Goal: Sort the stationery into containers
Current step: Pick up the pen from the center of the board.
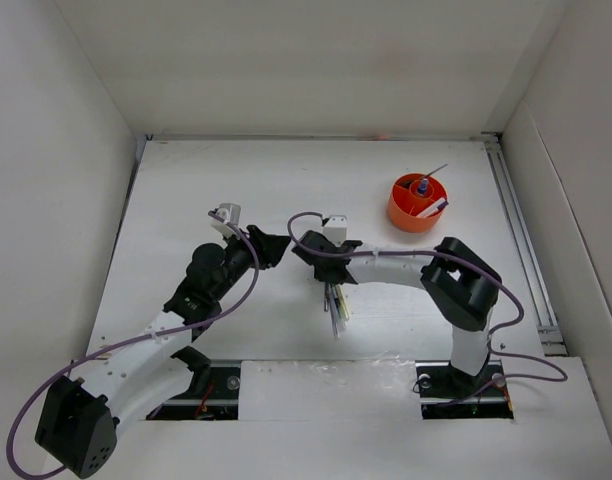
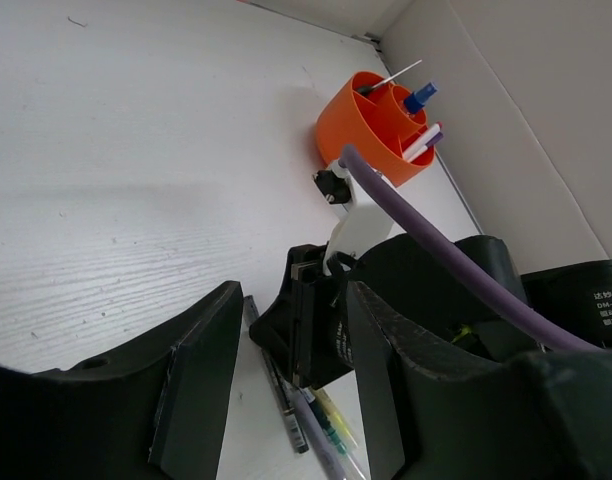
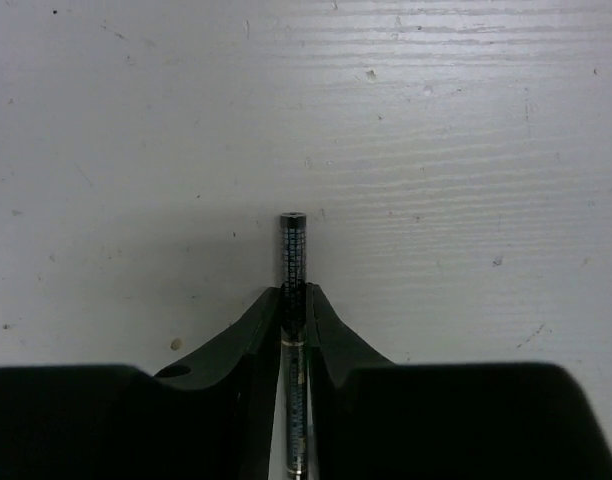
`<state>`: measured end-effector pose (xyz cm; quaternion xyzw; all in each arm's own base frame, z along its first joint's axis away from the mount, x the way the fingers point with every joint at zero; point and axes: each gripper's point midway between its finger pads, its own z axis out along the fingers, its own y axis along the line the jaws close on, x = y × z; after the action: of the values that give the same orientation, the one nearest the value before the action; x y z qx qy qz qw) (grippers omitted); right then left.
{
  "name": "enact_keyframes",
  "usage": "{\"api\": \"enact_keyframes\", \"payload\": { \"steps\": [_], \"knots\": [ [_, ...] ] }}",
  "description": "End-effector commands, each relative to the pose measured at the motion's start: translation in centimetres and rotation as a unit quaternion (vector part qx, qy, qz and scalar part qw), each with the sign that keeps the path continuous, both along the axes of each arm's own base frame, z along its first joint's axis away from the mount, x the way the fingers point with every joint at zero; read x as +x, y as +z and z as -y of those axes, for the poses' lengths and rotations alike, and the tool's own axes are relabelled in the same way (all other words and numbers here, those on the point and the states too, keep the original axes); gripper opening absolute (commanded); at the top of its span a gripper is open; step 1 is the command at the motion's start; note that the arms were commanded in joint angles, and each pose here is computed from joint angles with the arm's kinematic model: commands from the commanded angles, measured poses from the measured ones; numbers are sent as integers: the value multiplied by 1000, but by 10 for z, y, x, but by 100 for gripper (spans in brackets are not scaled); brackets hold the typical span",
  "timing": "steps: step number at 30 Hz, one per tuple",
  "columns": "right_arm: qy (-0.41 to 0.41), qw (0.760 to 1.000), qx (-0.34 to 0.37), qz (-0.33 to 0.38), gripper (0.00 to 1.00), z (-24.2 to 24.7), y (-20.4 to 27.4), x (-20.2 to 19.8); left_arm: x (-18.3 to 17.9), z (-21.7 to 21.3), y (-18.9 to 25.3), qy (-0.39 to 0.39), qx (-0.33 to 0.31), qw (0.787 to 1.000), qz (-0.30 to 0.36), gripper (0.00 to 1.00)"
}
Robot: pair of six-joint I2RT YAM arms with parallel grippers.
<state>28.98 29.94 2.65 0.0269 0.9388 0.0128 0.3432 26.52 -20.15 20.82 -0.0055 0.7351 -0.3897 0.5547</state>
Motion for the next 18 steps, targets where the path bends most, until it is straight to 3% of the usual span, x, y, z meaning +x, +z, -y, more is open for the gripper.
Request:
{"api": "enact_keyframes", "payload": {
  "steps": [1,4,6,10,13,18],
  "knots": [
    [-1,1000,8,13,19,-12,5,7,-2,0,12,-7,-10,1000,23,43],
    [1,1000,23,7,2,-17,1,10,-2,0,12,-7,-10,1000,23,43],
    [-3,999,30,12,0,-18,4,16,-2,0,13,-7,-14,1000,21,43],
    [-34,993,73,90,0,-16,66,45,-2,0,10,-7,-14,1000,21,43],
    [-85,977,120,156,0,13,135,83,-2,0,10,-7,-14,1000,21,43],
    [-228,920,150,282,0,117,231,135,-3,4,11,-17,-14,1000,18,43]
  ]
}}
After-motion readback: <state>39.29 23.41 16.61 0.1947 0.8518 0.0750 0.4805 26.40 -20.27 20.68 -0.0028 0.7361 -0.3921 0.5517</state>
